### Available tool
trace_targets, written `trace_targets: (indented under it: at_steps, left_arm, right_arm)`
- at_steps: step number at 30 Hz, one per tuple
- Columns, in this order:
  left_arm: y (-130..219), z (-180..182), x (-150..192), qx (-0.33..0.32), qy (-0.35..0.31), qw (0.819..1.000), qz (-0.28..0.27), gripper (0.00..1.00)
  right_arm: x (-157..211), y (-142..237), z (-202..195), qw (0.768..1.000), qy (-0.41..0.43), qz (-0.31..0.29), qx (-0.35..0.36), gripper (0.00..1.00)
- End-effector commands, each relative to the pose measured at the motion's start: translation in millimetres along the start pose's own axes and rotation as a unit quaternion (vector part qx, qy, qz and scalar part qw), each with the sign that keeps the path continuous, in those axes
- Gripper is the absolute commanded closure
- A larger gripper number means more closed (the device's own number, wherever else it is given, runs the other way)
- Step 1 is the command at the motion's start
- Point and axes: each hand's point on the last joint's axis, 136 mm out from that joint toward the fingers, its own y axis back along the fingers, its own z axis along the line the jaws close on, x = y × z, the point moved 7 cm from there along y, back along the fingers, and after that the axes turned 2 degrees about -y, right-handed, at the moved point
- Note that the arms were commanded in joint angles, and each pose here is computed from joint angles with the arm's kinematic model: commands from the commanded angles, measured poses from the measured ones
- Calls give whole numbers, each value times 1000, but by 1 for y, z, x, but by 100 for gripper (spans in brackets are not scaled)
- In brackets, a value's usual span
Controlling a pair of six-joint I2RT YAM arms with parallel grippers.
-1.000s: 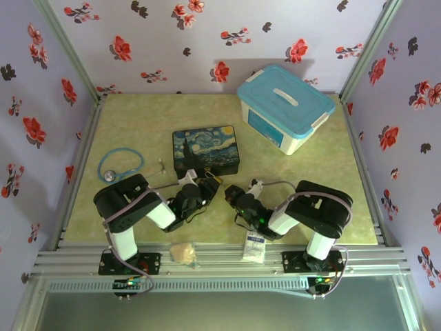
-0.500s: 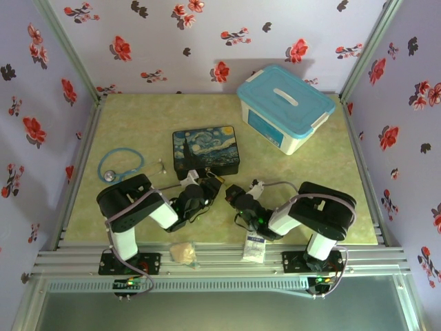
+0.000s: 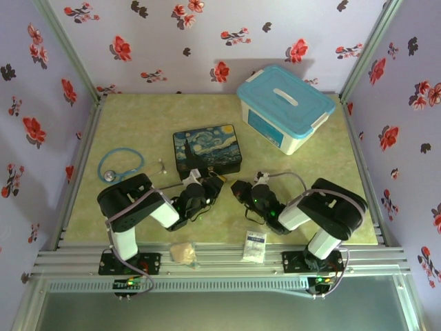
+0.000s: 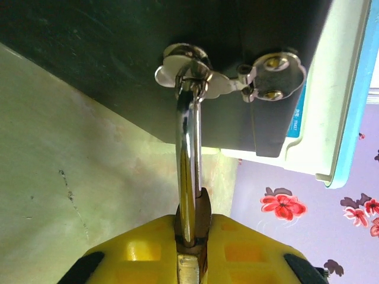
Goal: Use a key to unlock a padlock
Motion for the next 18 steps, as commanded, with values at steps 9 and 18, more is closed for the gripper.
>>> trace_targets:
  at_steps: [9, 18]
  left_arm:
    - [-5, -30, 36, 69, 7, 993, 91, 100]
    - [-4, -30, 37, 69, 8, 993, 95, 100]
  right_arm:
    - [17, -16, 45, 997, 31, 53, -47, 100]
    - [23, -22, 48, 996, 44, 42, -64, 100]
